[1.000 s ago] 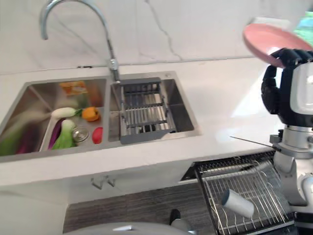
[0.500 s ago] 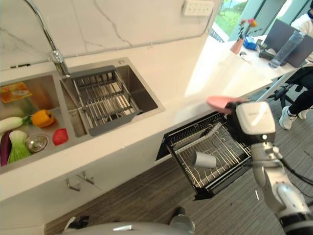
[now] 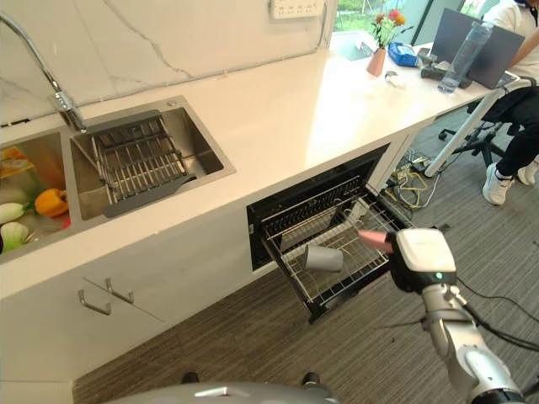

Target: Place the dishes in the dishwasher.

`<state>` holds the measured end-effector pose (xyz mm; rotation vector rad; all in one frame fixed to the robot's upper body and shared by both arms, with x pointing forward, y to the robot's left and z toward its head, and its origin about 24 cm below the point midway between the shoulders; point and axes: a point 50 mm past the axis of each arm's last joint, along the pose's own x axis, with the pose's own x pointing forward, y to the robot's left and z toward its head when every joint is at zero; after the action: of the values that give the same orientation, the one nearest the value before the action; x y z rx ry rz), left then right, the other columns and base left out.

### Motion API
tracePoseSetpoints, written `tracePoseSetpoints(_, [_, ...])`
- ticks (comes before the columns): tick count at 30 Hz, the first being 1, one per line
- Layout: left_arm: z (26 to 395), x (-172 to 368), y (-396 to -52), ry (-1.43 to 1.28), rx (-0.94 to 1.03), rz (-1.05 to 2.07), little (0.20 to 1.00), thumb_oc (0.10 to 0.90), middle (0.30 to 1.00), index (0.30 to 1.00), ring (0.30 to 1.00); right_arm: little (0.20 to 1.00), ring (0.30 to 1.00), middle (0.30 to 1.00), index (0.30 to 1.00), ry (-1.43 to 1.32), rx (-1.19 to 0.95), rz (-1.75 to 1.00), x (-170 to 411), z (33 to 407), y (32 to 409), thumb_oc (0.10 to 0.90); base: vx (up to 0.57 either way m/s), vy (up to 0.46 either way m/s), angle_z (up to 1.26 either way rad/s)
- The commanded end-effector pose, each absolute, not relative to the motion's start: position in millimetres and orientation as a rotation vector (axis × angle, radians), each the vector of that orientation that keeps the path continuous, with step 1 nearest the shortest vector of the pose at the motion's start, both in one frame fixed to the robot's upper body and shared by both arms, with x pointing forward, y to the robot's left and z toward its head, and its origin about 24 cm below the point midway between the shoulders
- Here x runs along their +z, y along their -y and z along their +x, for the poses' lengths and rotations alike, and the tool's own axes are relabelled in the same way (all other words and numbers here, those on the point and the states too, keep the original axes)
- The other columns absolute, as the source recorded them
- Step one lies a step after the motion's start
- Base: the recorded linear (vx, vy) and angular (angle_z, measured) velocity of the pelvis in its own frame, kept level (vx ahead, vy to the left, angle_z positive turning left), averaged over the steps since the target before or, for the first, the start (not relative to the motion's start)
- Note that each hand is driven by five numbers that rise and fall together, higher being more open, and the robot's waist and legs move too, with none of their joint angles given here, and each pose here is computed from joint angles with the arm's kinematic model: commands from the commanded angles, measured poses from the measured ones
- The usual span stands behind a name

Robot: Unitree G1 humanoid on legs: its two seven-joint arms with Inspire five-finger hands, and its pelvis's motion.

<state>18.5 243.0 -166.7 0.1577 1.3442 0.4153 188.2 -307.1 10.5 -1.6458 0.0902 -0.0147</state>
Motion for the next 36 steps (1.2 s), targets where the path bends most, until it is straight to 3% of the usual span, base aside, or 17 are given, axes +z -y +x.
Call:
tracePoseSetpoints(1, [34, -172, -220, -1.333, 0.276, 0.184, 0.900, 0.800, 0.900, 0.900, 0.900, 0.300, 0.300, 0.300, 0.300, 0.190, -0.172, -1.630, 64, 240, 297, 0.400, 0.06, -0.075, 0.03])
tracePoseSetpoints(7, [26, -173, -219, -1.355, 0.293, 0.165, 0.900, 0.800, 0.900, 0.900, 0.900, 0.300, 0.300, 0.300, 0.300, 0.092, -0.085, -1.600, 33, 242, 288, 0.400, 0.05, -0.052, 0.12])
tracePoseSetpoints(15, [42, -169, -224, -1.274, 0.268, 0.180, 0.900, 0.800, 0.900, 0.900, 0.900, 0.300, 0.300, 0.300, 0.300, 0.018, -0.090, -1.719, 28, 269, 297, 0.400, -0.02, -0.018, 0.19])
tracePoseSetpoints(24, [66, -166, -214, -1.192, 0.175, 0.234, 0.900, 0.800, 0.900, 0.900, 0.900, 0.300, 0.300, 0.300, 0.300, 0.155, -0.307, -1.835, 83, 316, 299, 0.400, -0.09, 0.022, 0.08])
tracePoseSetpoints(25, [67, -166, -214, -1.191, 0.185, 0.220, 0.900, 0.800, 0.900, 0.900, 0.900, 0.564, 0.564, 0.564, 0.564, 0.138, -0.297, -1.844, 79, 315, 300, 0.576, -0.05, 0.007, 0.12])
tracePoseSetpoints(26, [69, -166, -215, -1.190, 0.206, 0.200, 0.900, 0.800, 0.900, 0.900, 0.900, 0.900, 0.900, 0.900, 0.900, 0.131, -0.289, -1.852, 78, 315, 300, 0.800, -0.05, 0.006, 0.14])
tracePoseSetpoints(36, [60, -168, -212, -1.221, 0.209, 0.204, 0.900, 0.800, 0.900, 0.900, 0.900, 0.900, 0.900, 0.900, 0.900, -0.136, -0.124, -1.612, -3, 265, 292, 0.800, 0.01, 0.011, 0.09])
